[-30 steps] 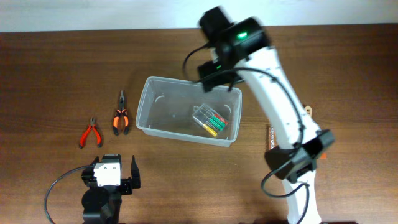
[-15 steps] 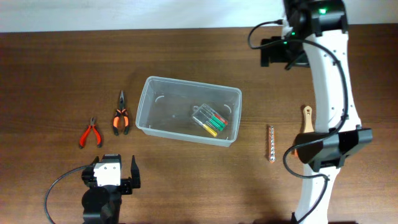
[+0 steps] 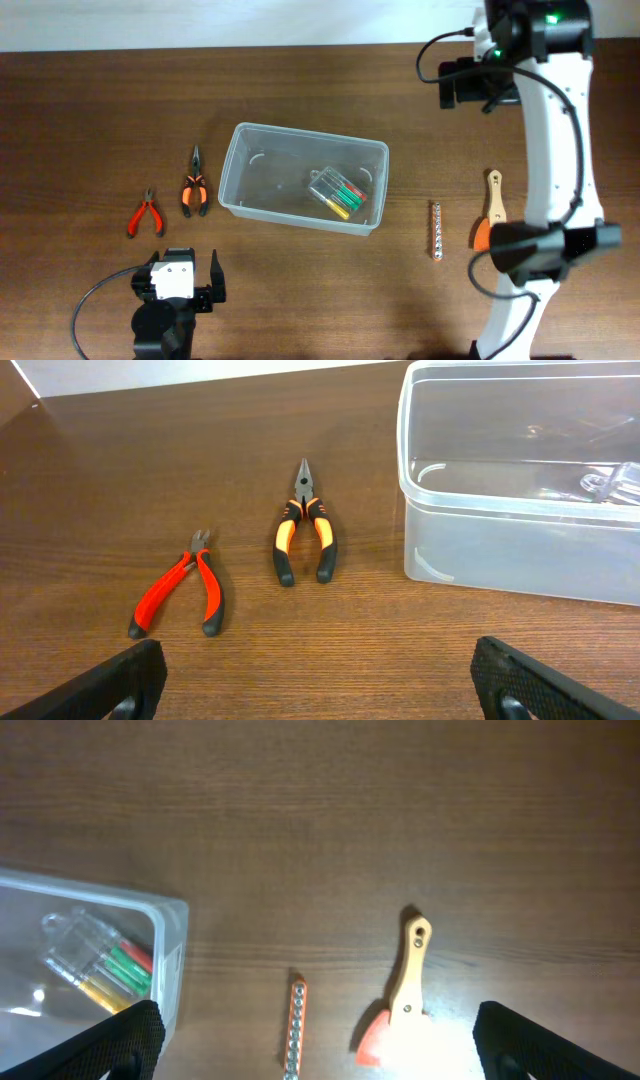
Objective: Pack container
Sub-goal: 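Open right gripper and withdraw it from the container, then lower right gripper onto the orange bit strip and grasp it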
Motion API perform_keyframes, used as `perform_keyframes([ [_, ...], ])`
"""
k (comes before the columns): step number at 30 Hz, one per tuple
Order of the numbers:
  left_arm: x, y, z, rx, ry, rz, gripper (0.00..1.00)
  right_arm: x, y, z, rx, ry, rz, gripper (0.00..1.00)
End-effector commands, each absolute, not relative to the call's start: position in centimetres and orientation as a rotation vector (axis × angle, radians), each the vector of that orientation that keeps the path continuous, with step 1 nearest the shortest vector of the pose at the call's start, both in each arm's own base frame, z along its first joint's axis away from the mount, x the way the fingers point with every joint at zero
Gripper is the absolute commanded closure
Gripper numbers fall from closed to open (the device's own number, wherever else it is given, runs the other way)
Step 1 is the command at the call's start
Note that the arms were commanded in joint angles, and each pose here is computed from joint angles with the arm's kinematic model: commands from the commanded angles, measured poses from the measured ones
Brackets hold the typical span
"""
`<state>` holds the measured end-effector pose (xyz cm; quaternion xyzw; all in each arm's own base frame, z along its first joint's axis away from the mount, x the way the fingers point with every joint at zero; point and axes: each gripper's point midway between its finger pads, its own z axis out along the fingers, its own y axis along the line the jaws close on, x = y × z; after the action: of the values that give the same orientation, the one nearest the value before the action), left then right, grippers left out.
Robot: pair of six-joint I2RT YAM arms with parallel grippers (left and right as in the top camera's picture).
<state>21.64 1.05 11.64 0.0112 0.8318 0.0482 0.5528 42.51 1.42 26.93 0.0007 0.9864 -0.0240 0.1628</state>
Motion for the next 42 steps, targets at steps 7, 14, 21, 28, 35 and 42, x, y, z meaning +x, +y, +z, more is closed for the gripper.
perform_keyframes([
  [7,21.6,1.1,11.5,0.045,1.966,0.131,0.01,37.6,0.0,30.6,0.038,2.729,-0.147,0.01],
  [14,21.6,1.1,11.5,0.046,1.966,0.131,0.01,35.7,-0.3,22.9,0.008,2.757,-0.163,0.01],
  [21,21.6,1.1,11.5,0.046,1.966,0.131,0.01,33.7,0.9,12.7,-0.023,2.928,-0.072,0.01],
  [28,21.6,1.1,11.5,0.046,1.966,0.131,0.01,33.3,1.1,8.2,0.018,3.059,-0.071,0.0],
  [35,21.6,1.1,11.5,0.046,1.966,0.132,0.01,32.1,1.7,4.5,0.051,3.18,-0.021,0.0],
  [42,21.6,1.1,11.5,0.045,1.966,0.131,0.01,30.8,1.7,2.6,0.065,3.218,-0.015,0.0],
])
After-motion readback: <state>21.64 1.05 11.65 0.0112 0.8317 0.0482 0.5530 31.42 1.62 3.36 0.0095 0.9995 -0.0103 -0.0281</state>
